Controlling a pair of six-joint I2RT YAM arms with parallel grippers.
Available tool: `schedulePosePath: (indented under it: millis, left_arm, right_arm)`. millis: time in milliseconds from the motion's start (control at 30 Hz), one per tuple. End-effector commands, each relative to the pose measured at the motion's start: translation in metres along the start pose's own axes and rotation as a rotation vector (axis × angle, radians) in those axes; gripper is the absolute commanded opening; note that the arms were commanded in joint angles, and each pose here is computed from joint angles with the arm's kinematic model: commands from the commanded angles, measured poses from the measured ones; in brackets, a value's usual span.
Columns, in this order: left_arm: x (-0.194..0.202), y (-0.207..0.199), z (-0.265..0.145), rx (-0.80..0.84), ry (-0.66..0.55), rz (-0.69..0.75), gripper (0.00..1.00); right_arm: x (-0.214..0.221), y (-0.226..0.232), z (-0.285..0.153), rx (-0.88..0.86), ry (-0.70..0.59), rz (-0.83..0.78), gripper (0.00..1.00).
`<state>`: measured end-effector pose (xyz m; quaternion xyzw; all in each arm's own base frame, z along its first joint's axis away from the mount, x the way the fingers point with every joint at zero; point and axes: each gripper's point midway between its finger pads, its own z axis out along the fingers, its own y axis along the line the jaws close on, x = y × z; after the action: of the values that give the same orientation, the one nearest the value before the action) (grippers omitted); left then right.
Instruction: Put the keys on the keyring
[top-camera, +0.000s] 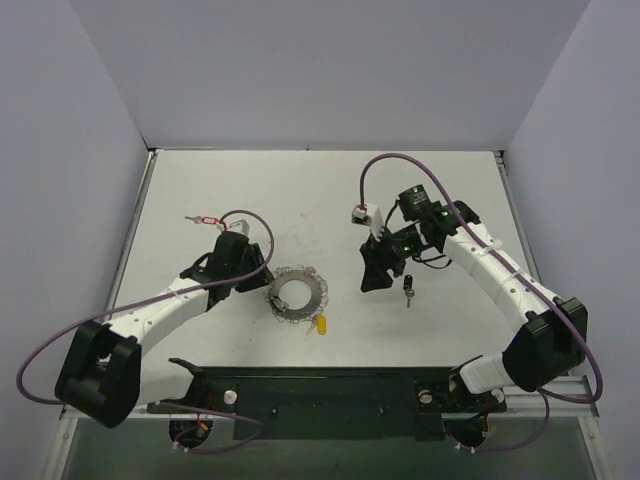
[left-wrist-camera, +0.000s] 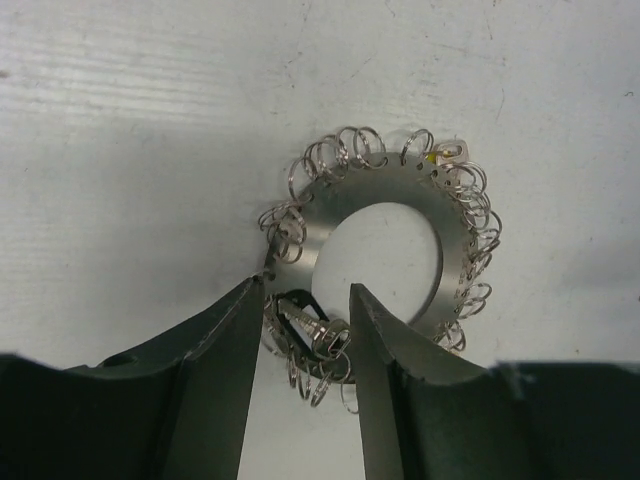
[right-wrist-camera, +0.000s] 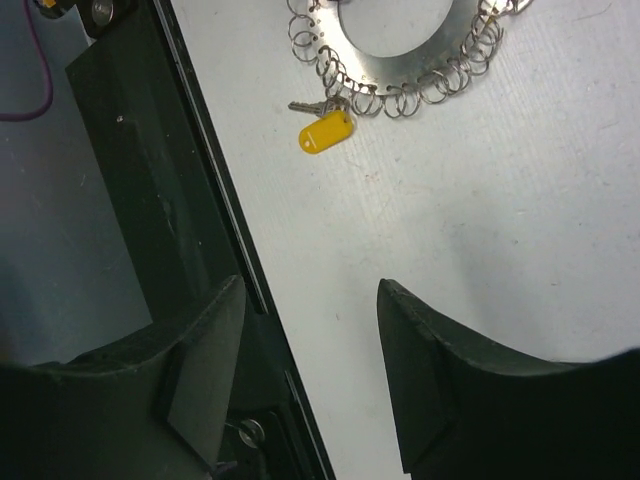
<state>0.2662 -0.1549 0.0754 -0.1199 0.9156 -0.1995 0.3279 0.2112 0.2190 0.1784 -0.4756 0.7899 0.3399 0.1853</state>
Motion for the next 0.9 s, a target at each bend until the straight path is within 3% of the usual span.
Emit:
schedulePosePath:
  millis: [0, 200, 767, 867]
  left_arm:
    - [-0.015, -0.008, 0.019, -0.032, 0.050, 0.083, 0.49]
    - [-0.018, -0.013, 0.031, -0.037, 0.073, 0.103, 0.43]
    - [-0.002, 0.000, 0.061, -0.260, 0.182, 0.188, 0.34]
    - [-0.003, 0.002, 0.061, -0.276, 0.180, 0.201, 0.23]
  right_arm:
    - [-0.012, 0.003, -0.011, -0.027, -0.165, 0.007, 0.52]
    - [-0.005, -0.005, -0.017, -0.016, -0.257, 0.046, 0.54]
    - [0.003, -0.009, -0.017, -0.065, -0.281, 0.111, 0.53]
    - [0.003, -0.009, -0.018, -0.068, -0.287, 0.115, 0.53]
